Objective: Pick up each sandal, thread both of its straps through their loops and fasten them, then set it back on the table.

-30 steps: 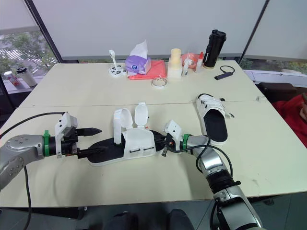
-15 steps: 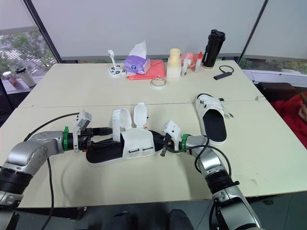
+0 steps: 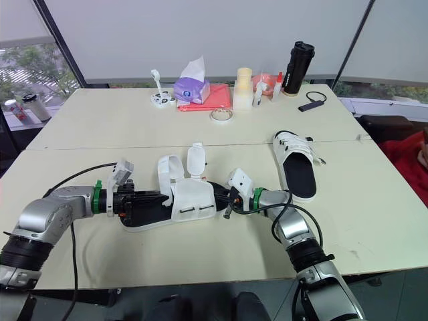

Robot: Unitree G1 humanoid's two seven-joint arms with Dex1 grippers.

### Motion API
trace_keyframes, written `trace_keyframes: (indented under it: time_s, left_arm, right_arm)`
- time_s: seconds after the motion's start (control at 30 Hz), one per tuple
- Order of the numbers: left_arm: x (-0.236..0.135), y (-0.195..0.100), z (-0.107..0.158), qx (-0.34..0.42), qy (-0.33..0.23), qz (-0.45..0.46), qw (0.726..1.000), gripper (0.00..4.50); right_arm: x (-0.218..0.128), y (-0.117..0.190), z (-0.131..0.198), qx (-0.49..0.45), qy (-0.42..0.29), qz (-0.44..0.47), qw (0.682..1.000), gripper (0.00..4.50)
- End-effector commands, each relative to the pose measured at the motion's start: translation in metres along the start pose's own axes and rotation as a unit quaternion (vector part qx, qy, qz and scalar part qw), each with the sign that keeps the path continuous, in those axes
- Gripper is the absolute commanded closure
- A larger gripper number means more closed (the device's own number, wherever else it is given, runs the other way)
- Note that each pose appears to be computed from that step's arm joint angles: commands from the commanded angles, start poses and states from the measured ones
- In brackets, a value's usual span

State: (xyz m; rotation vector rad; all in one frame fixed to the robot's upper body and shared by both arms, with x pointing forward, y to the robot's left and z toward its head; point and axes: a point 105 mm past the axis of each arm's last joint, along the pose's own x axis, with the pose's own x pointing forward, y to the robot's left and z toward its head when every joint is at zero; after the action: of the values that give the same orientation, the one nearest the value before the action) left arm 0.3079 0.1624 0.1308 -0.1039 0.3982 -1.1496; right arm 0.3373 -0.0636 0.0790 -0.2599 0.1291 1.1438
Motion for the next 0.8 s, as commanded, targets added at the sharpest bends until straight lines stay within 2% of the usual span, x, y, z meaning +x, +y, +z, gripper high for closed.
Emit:
trace_keyframes:
  time_s: [0.03, 0.23, 0.33, 0.43, 0.57, 0.8]
  left_arm:
    - [-0.010, -0.006, 0.041, 0.021, -0.051, -0.006, 0.998, 4.46]
    - [-0.022, -0.028, 0.070, -0.032, -0.083, -0.071, 0.994, 4.46]
    - [-0.015, -0.041, 0.074, -0.052, -0.085, -0.102, 0.990, 4.46]
    - [0.000, -0.051, 0.064, -0.053, -0.070, -0.114, 0.990, 4.46]
    - [0.016, -0.051, 0.040, -0.040, -0.042, -0.099, 0.993, 4.46]
    - [0.026, -0.045, 0.023, -0.012, -0.030, -0.074, 0.997, 4.46]
  right_arm:
    - [0.003, 0.010, -0.030, 0.031, 0.055, 0.005, 0.998, 4.50]
    - [0.004, 0.010, -0.031, 0.032, 0.054, 0.006, 0.998, 4.50]
    - [0.005, 0.010, -0.031, 0.032, 0.054, 0.006, 0.998, 4.50]
    - [0.007, 0.011, -0.030, 0.032, 0.052, 0.006, 0.998, 4.50]
    - [0.008, 0.011, -0.029, 0.033, 0.051, 0.006, 0.998, 4.50]
    - [0.006, 0.012, -0.031, 0.035, 0.052, 0.003, 0.998, 4.50]
